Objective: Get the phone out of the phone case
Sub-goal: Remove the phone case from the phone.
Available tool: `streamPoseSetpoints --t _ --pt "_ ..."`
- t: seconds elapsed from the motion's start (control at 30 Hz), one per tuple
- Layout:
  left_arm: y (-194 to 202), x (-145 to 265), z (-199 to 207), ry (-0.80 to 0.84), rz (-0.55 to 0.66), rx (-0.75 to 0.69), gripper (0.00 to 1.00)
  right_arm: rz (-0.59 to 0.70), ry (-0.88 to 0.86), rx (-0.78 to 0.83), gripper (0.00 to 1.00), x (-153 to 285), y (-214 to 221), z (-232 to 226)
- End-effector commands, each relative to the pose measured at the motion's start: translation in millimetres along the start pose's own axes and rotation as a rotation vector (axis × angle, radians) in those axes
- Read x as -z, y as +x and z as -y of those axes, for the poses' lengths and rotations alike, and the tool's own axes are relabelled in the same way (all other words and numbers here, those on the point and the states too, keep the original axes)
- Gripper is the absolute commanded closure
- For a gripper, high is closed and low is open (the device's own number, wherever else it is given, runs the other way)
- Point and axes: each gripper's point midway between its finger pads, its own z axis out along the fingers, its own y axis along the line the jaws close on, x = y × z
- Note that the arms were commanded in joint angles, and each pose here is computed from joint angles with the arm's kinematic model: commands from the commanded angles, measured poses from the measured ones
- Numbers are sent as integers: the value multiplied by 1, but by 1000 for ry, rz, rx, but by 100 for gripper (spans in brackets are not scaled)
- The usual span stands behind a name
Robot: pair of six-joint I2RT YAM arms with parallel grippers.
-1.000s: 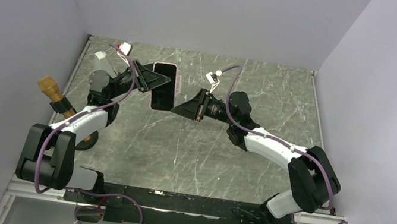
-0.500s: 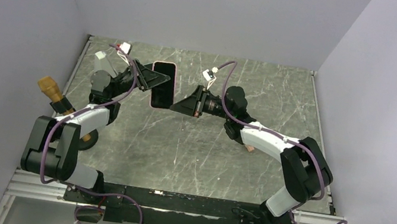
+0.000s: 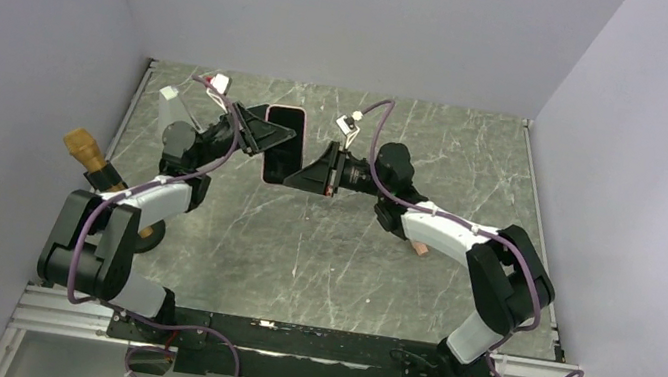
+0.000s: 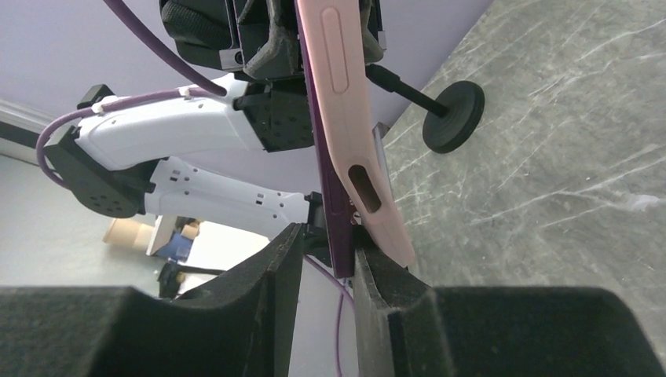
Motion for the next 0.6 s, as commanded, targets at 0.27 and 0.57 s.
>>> streamPoseSetpoints --t 0.27,0.57 --pt "70 -23 48 93 -214 -114 100 158 -21 -4 89 8 -28 -19" --pt "70 -26 44 51 -233 -177 38 149 -52 -40 100 47 -7 -38"
